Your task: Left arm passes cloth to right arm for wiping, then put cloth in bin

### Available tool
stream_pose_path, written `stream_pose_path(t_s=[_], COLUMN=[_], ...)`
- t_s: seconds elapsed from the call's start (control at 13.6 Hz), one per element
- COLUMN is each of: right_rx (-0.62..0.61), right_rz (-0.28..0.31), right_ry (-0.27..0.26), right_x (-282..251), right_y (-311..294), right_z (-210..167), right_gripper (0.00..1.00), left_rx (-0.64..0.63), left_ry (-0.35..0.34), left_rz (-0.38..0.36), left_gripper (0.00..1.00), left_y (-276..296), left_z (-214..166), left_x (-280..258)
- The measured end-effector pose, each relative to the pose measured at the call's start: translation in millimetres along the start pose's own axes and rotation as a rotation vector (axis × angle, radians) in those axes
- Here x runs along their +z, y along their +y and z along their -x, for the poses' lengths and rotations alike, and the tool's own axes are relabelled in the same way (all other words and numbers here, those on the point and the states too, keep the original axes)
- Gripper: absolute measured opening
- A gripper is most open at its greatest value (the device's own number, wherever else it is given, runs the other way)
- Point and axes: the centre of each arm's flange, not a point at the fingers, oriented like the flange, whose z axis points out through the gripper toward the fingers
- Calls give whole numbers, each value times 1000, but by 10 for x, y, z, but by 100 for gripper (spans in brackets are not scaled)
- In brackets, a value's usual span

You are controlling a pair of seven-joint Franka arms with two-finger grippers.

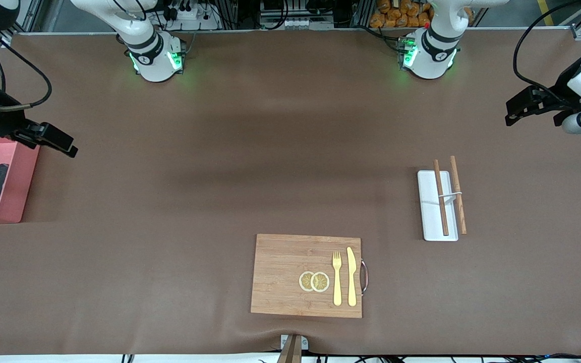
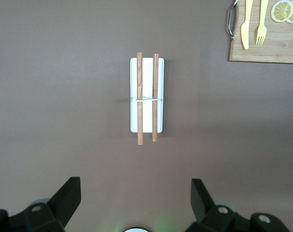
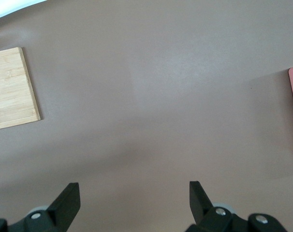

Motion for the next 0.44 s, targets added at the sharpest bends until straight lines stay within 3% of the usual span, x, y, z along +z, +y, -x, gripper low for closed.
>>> stream_pose_path(t_s=[0.29, 0.44], right_rx=[1, -4], right_rz=[4, 33], right_ry=[8, 20], right_x=[-24, -37], right_y=[10, 26], right_z=[-6, -12], right_gripper=[100, 100], left_rx=[-1, -2], left_ry=[-1, 0], left_rz=[7, 15], left_gripper=[100, 100], left_y=[-1, -1], left_z=[0, 0], left_x=[-1, -5])
